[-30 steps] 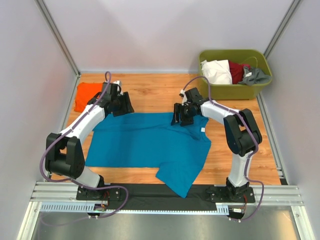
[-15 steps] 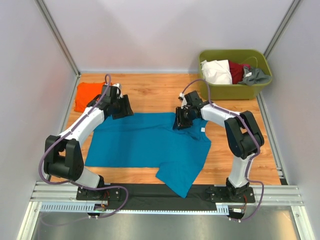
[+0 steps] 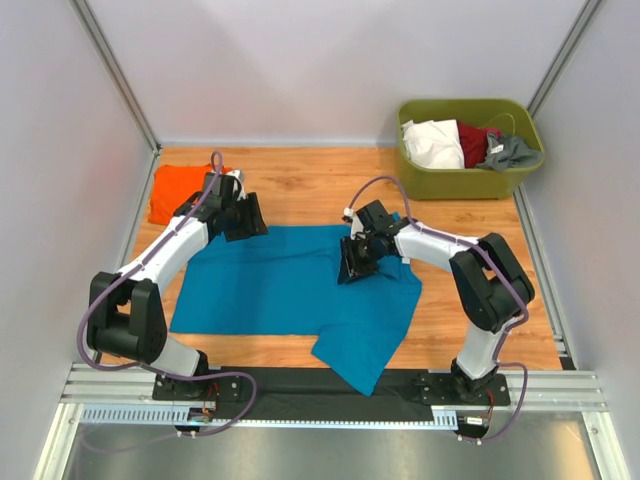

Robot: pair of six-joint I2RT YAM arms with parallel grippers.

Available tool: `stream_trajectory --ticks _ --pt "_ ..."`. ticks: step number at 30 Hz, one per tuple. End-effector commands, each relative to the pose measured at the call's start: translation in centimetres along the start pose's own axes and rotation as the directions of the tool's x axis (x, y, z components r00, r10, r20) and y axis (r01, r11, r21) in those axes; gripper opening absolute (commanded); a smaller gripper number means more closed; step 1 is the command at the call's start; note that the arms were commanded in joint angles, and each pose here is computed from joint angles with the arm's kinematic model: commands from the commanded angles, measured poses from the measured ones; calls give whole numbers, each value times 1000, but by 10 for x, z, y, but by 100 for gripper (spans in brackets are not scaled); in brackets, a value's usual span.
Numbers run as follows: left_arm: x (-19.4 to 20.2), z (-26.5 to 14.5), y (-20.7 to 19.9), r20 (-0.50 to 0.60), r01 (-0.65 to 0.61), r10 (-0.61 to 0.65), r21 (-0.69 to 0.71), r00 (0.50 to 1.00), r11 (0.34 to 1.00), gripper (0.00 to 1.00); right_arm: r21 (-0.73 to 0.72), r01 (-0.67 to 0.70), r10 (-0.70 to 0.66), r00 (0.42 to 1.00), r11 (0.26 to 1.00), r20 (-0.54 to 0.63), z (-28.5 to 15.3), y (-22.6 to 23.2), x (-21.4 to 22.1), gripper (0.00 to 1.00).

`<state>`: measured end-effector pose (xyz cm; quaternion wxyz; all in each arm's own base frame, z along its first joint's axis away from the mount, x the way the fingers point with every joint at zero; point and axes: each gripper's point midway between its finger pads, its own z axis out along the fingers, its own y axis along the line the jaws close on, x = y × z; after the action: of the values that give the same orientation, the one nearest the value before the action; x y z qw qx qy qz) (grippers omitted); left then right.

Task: Fold and stack the t-shirts
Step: Fold the tshirt

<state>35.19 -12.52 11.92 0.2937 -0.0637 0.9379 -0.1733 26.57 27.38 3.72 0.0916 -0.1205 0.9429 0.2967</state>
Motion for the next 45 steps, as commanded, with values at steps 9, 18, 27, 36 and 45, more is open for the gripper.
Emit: stream_trajectory --ticks 9,18,27,36,45 --pt "-15 -14 -28 55 -3 -4 118 998 993 62 161 -71 9 933 984 361 -95 13 -79 59" --pt "-13 0 -73 28 -35 30 200 999 979 62 379 -183 61 948 907 311 -59 -56 -52 52" --pt "0 22 -48 -24 -14 15 57 1000 998 61 506 -84 -30 977 859 212 -53 -84 -18 47" --pt "-20 20 -40 -18 -14 14 -27 1000 1000 62 560 -1 -99 984 828 148 -69 -77 -29 47" --pt "-36 19 22 5 178 -179 -120 984 977 59 368 -148 -24 905 918 424 -121 -25 -138 48"
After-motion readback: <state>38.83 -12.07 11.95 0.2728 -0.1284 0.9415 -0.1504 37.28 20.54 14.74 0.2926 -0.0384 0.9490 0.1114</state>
